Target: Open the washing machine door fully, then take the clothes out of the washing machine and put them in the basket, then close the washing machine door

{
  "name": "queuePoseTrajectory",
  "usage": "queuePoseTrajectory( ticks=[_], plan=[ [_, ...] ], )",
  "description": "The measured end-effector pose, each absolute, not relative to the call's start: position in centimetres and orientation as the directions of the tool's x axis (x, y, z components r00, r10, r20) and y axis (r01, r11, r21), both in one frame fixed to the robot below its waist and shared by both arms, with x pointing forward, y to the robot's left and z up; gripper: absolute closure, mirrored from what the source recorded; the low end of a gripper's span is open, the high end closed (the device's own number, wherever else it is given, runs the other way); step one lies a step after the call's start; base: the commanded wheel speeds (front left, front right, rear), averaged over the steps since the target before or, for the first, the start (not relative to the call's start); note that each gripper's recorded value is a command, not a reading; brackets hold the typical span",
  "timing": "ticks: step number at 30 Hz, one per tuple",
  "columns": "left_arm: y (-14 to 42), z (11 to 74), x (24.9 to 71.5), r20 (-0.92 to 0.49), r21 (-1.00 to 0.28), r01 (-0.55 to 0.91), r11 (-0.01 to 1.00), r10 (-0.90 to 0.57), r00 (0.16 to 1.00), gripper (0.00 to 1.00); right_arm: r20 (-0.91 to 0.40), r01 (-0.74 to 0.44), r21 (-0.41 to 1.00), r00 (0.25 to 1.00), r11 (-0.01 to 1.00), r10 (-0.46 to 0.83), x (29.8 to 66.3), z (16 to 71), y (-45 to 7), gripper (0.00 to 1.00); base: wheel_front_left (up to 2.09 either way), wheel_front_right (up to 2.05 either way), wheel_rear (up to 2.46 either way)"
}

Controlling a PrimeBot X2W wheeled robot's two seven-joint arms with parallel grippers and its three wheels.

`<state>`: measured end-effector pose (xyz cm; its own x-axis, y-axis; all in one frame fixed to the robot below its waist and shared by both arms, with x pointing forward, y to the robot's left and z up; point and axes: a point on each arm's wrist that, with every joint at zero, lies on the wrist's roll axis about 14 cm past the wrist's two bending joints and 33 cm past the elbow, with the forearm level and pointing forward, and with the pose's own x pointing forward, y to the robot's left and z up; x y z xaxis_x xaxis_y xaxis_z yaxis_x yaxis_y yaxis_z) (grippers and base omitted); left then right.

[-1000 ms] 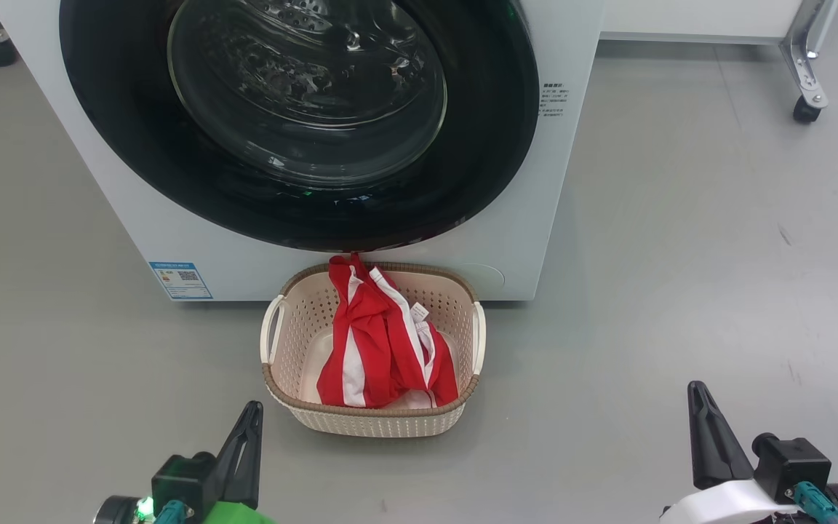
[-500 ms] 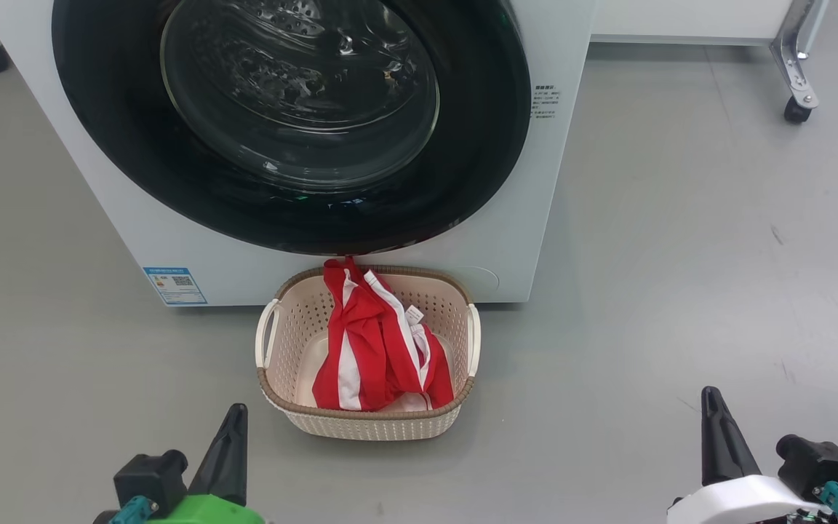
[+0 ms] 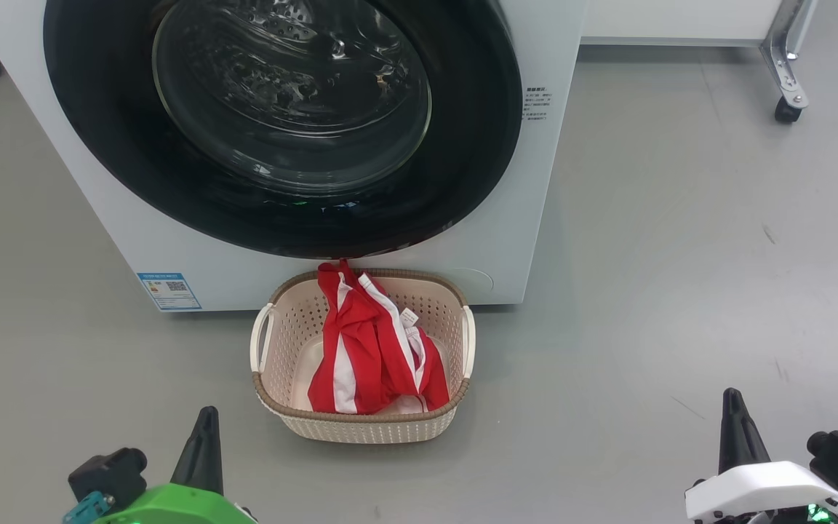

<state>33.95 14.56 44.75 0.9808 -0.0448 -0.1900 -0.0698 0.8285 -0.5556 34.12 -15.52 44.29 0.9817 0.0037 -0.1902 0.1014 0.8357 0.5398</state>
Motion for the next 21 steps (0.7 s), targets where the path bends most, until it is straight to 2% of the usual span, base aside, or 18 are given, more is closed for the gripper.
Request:
queuePoseTrajectory(
  ticks=[21],
  plan=[
    [15.7, 44.7, 34.6, -0.214, -0.757, -0.142, 0.637, -0.037, 0.976, 1.00, -0.203, 0.161, 0.745, 0.979, 0.647, -0.010, 35.1, 44.7, -17.0, 1.00, 0.00, 0.00, 0.00]
  ],
)
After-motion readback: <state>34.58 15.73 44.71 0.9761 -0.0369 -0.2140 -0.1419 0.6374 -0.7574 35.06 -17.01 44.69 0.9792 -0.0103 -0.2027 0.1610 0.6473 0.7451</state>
